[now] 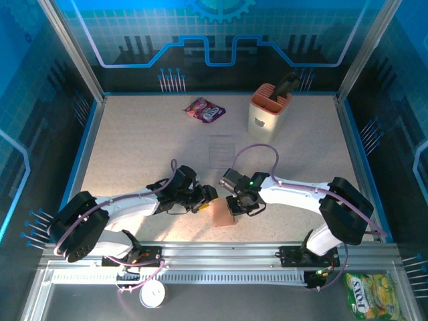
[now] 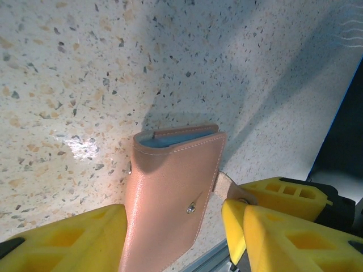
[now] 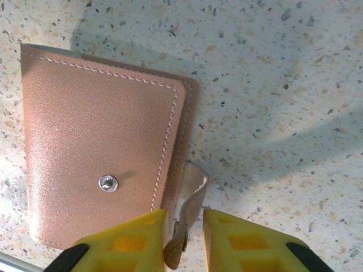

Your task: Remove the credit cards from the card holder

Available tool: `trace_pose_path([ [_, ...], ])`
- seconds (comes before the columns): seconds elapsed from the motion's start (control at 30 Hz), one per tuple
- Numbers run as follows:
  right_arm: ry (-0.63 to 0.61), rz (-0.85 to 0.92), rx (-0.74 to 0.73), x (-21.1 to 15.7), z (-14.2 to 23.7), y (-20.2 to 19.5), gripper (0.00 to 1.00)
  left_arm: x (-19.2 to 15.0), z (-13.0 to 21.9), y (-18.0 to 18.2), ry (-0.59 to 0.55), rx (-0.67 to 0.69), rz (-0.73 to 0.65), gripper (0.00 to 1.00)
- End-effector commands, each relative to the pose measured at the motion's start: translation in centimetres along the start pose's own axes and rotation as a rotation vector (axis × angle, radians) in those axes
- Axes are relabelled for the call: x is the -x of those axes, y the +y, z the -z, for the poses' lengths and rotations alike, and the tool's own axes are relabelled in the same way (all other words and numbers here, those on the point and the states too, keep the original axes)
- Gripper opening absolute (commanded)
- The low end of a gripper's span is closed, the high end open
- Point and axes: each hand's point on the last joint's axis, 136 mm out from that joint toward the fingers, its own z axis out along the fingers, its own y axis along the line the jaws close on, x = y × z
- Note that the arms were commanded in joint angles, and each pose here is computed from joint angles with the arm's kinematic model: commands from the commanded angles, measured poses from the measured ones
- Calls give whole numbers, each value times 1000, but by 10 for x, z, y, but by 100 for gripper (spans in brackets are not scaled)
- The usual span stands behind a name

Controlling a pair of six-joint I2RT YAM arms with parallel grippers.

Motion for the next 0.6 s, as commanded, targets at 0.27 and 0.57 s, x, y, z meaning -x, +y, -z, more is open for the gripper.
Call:
trace_pose_path([
  [0.27, 6, -23, 23, 6, -5, -2, 24, -1, -1, -5, 9, 8, 5, 58],
  [0.57, 33, -39, 29, 5, -19, -2, 22, -2, -1, -4, 10, 14, 4, 58],
])
